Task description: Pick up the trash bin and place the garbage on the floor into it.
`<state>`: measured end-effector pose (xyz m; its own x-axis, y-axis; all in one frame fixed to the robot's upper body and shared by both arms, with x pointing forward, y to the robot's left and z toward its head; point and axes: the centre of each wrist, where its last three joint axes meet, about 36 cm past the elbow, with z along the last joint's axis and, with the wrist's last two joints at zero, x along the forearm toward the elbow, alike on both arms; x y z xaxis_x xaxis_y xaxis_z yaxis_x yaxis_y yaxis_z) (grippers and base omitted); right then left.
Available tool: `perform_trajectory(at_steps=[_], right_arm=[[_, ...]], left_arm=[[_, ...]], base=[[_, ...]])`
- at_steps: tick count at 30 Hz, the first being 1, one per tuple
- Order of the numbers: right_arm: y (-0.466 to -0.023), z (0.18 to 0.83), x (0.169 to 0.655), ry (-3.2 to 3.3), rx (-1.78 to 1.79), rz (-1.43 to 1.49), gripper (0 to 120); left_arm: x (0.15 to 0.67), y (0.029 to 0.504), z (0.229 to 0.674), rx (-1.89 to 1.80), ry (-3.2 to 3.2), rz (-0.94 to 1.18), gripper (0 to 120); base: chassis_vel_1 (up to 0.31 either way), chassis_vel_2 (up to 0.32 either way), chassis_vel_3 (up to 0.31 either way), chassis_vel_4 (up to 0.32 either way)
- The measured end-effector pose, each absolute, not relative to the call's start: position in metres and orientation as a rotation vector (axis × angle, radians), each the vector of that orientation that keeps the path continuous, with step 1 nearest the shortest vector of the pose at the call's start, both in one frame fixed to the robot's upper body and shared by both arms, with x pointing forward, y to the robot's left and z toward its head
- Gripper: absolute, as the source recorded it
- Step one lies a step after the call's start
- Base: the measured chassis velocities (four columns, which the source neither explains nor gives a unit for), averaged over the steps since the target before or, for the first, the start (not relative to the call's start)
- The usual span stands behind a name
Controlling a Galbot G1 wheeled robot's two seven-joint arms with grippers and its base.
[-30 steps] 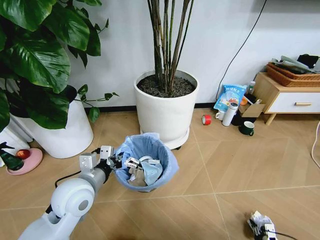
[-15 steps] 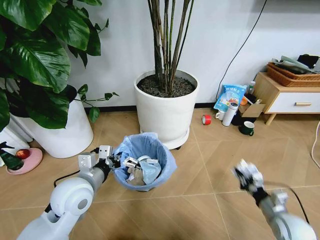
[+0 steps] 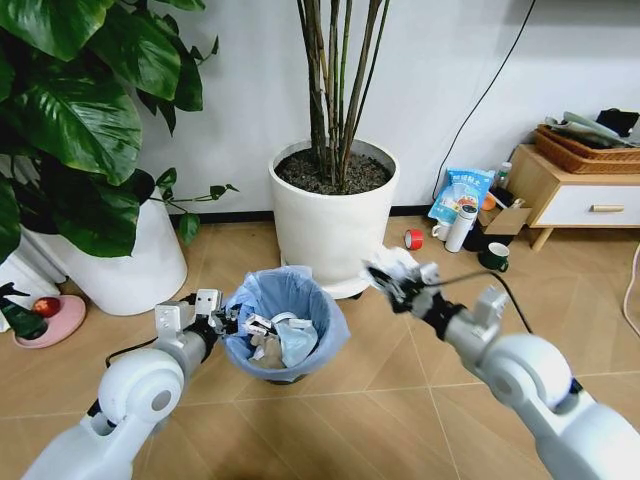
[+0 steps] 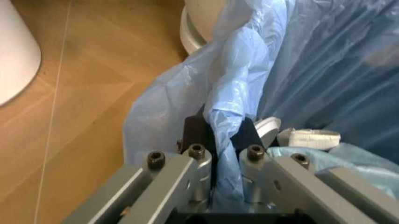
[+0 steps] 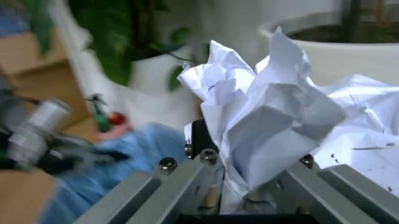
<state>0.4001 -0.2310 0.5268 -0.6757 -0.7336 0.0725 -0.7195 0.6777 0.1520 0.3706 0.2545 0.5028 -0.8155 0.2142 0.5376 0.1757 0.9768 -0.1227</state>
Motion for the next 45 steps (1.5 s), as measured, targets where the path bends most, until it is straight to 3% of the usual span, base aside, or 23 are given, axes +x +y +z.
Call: perform_trajectory(at_steps=[11, 16, 25, 30, 33, 35, 38, 45], right_arm=[[-0.169, 0.518, 0.411, -2.562, 1.466, -0.257, 0], [-0.16, 0.508, 0.408, -2.532, 1.47, -0.235, 0], [-0.15, 0.502, 0.405, -2.499, 1.486, -0.172, 35], [-0.15, 0.501, 0.409, -2.498, 1.483, -0.159, 48], [-0.15, 0.501, 0.415, -2.506, 1.472, -0.149, 65], [-0.15, 0.501, 0.416, -2.508, 1.472, -0.146, 69], [-0.15, 0.503, 0.42, -2.515, 1.473, -0.139, 84], [-0.148, 0.505, 0.42, -2.511, 1.493, -0.132, 100]], left_arm=[[0.38, 0.257, 0.499, -0.289, -2.501, 0.11, 0], [0.382, 0.257, 0.5, -0.299, -2.498, 0.115, 0], [0.384, 0.254, 0.502, -0.315, -2.5, 0.12, 0], [0.384, 0.253, 0.503, -0.317, -2.502, 0.122, 0], [0.384, 0.253, 0.503, -0.318, -2.503, 0.123, 0], [0.384, 0.253, 0.503, -0.318, -2.504, 0.123, 0], [0.384, 0.253, 0.503, -0.316, -2.506, 0.124, 0], [0.384, 0.252, 0.504, -0.315, -2.509, 0.127, 0]], base=[[0.0, 0.0, 0.0, 0.0], [0.0, 0.0, 0.0, 0.0], [0.0, 0.0, 0.0, 0.0], [0.0, 0.0, 0.0, 0.0], [0.0, 0.0, 0.0, 0.0], [0.0, 0.0, 0.0, 0.0], [0.0, 0.0, 0.0, 0.0], [0.0, 0.0, 0.0, 0.0]])
